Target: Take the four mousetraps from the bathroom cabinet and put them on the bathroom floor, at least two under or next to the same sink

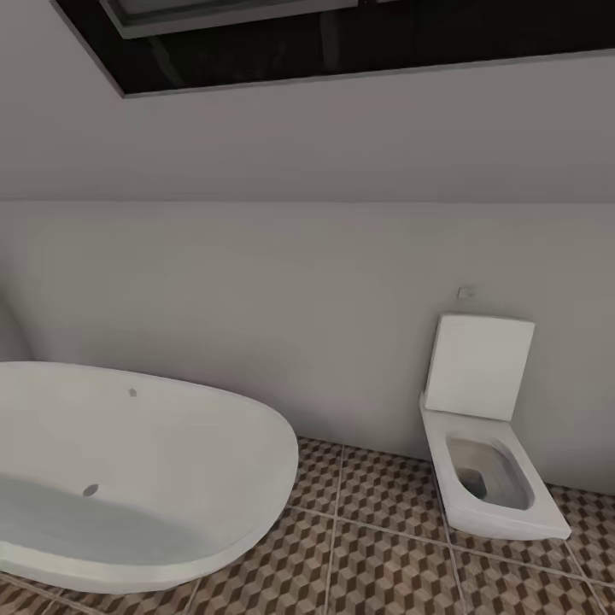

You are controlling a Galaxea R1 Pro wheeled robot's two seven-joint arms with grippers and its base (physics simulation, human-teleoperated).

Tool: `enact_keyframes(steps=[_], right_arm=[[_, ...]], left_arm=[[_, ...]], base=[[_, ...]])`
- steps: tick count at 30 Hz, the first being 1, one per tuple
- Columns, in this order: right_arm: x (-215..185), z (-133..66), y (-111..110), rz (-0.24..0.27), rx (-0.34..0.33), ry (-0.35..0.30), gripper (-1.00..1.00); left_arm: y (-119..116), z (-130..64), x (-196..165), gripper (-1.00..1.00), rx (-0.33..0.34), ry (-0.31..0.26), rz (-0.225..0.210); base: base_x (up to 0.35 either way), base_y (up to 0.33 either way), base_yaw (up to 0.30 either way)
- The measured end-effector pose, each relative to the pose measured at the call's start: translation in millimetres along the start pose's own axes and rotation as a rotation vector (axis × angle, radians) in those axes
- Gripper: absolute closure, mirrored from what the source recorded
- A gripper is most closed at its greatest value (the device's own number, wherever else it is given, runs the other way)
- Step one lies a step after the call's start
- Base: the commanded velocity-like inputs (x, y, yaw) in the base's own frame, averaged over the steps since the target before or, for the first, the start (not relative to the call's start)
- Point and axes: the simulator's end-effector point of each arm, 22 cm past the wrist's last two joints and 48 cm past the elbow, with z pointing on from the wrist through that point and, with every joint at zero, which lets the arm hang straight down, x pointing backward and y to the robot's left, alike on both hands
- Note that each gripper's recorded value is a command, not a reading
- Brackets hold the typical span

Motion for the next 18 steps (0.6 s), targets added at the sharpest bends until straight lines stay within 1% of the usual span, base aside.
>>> enact_keyframes(steps=[2, 3, 8, 12, 18], right_arm=[[-11.6, -0.1, 9.2, -0.011, -0.013, -0.020, -1.00], [-12.7, -0.2, 13.6, -0.011, -0.018, -0.023, -1.00], [-14.0, -0.3, 17.1, -0.011, -0.023, -0.025, -1.00], [-30.4, -1.4, 33.0, -0.013, -0.043, -0.057, -1.00], [-41.5, -2.2, 37.2, -0.013, -0.048, -0.089, -1.00]], left_arm=[[-10.4, -0.1, -6.0, -1.00, 0.018, -0.011, -0.004], [-10.5, -0.1, -5.9, -1.00, 0.018, -0.011, -0.004], [-10.3, -0.1, -6.2, -1.00, 0.018, -0.012, -0.004], [-10.1, -0.1, -6.8, -1.00, 0.018, -0.013, -0.004], [-10.4, -0.1, -7.3, -1.00, 0.018, -0.015, -0.004]], base=[[0.000, 0.000, 0.000], [0.000, 0.000, 0.000], [0.000, 0.000, 0.000], [0.000, 0.000, 0.000], [0.000, 0.000, 0.000]])
